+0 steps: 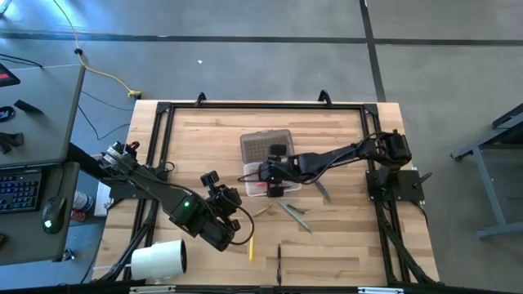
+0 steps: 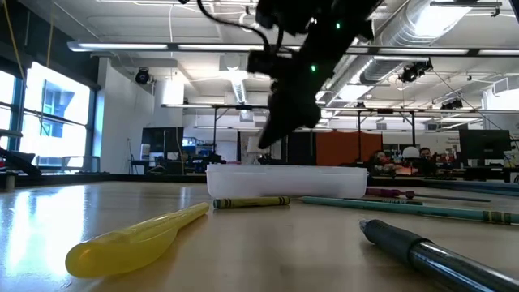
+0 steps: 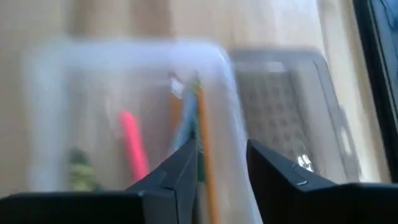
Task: Pick & place school supplies into a supply box
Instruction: Put the green crayon into the black supply box, then put the blue pencil into the black supply box
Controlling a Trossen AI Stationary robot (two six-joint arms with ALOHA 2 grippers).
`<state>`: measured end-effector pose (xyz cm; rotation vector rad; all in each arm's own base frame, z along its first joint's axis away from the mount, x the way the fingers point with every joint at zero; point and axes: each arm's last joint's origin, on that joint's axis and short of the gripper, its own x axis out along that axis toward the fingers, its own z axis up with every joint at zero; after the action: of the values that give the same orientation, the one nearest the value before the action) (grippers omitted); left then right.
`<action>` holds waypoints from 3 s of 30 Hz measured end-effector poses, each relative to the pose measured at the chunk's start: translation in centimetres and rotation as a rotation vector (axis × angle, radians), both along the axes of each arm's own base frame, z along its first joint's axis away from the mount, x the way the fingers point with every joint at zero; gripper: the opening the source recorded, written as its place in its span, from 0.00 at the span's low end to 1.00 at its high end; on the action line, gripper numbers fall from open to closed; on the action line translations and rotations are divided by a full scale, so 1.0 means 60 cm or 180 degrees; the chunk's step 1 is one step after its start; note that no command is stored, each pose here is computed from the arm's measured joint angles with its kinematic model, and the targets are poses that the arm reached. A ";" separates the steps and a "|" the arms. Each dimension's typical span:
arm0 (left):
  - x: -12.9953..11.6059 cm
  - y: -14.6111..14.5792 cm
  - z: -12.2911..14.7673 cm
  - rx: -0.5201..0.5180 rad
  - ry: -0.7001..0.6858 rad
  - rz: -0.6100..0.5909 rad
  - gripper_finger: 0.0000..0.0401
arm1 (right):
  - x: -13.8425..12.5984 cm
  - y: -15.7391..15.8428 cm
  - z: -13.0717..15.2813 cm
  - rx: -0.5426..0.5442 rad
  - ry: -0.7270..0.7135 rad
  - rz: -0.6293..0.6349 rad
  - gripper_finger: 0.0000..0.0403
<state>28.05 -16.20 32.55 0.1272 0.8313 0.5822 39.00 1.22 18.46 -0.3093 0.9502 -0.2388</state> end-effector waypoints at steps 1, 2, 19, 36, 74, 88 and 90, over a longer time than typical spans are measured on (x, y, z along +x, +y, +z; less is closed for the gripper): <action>0.000 0.000 0.000 0.0001 0.0001 0.0000 0.32 | 0.004 0.011 0.008 0.0050 -0.0027 0.0082 0.32; 0.000 0.000 0.000 0.0000 0.0001 0.0000 0.32 | 0.007 0.025 0.017 0.0089 -0.0031 0.0171 0.32; 0.001 -0.001 0.000 -0.0030 -0.0037 0.0015 0.32 | -0.088 0.228 -0.003 0.0984 0.0497 -0.0453 0.30; 0.002 -0.002 0.001 -0.0046 -0.0065 0.0015 0.32 | -0.153 0.185 -0.105 0.0920 0.0746 -0.1127 0.30; 0.002 -0.001 0.000 -0.0016 -0.0010 -0.0036 0.32 | -0.063 -0.012 -0.030 0.0288 0.0440 -0.0683 0.11; 0.002 -0.001 0.000 -0.0017 -0.0001 -0.0044 0.32 | -0.069 0.136 -0.017 0.1402 0.0363 -0.0085 0.33; 0.002 -0.001 0.000 -0.0017 -0.0001 -0.0044 0.32 | -0.081 0.175 -0.016 0.1479 0.0383 -0.0019 0.33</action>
<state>28.18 -16.28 32.57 0.1278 0.8310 0.5671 34.17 11.72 17.47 0.1077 1.0945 -0.0003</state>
